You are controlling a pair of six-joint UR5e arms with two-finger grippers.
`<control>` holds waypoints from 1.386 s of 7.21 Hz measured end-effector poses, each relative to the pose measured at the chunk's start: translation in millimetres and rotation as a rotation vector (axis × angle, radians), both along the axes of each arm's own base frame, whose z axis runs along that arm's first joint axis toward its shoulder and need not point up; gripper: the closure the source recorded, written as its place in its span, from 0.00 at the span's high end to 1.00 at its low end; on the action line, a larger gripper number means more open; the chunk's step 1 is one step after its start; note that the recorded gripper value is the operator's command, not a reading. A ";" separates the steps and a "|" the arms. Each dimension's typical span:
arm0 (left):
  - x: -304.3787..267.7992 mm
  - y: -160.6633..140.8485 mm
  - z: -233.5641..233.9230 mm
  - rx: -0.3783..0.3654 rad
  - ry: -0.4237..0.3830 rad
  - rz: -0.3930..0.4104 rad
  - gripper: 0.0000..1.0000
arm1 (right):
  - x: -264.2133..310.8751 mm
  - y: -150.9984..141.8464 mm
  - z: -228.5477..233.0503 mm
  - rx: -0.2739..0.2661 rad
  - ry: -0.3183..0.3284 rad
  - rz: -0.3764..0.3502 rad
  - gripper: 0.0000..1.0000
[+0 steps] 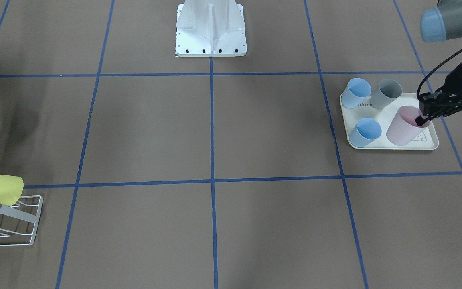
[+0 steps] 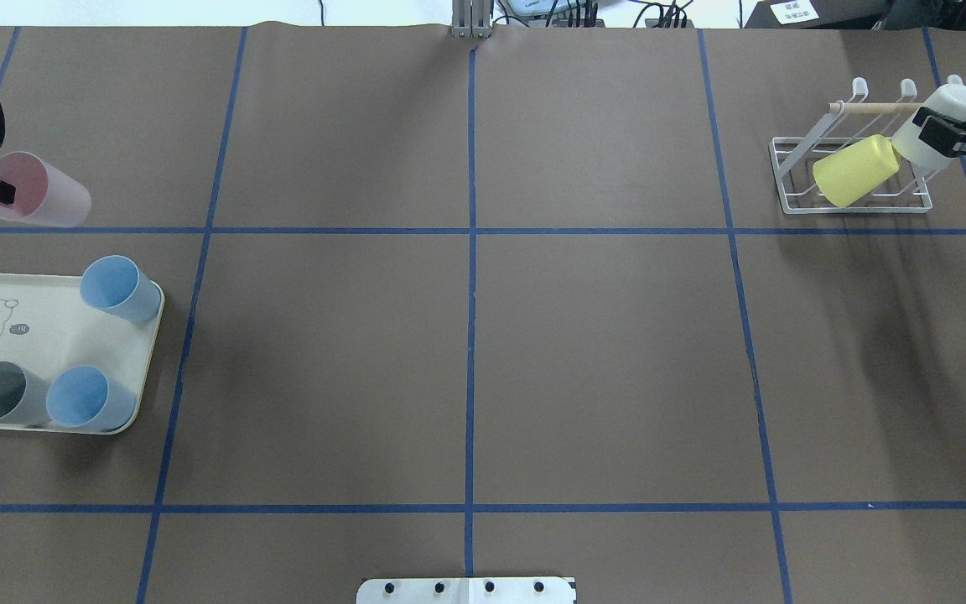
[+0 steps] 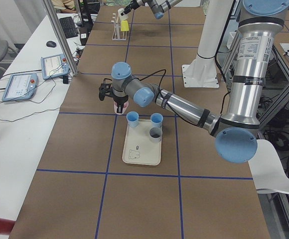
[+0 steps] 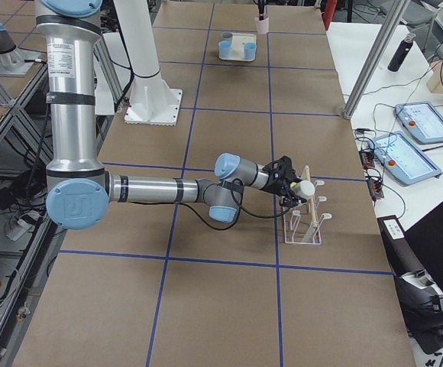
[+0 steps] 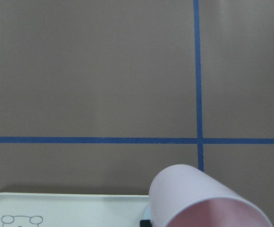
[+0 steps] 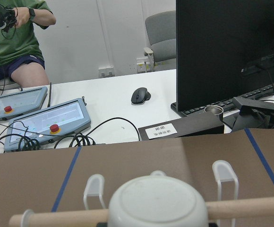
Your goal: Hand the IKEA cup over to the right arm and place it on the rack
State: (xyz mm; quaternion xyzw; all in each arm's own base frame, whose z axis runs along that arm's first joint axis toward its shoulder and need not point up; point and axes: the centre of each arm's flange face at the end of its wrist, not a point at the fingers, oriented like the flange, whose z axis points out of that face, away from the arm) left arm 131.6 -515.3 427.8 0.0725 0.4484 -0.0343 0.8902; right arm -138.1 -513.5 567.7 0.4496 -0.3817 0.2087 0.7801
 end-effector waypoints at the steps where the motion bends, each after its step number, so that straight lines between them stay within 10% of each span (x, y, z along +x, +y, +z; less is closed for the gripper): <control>1: -0.6 1.5 -3.2 -0.003 -0.001 0.000 0.00 | -1.0 0.4 0.4 0.001 0.004 -0.003 0.37; 8: -1.0 2.5 -6.6 -0.006 -0.002 -0.001 0.00 | -0.1 0.7 7.1 0.005 0.045 -0.006 0.51; 9: -0.8 2.5 -6.6 -0.006 -0.002 0.000 0.00 | 0.2 0.6 7.4 0.006 0.049 -0.005 0.92; 10: -0.5 2.4 -6.8 -0.006 -0.002 0.000 0.00 | 0.2 0.2 7.4 0.008 0.052 0.001 1.00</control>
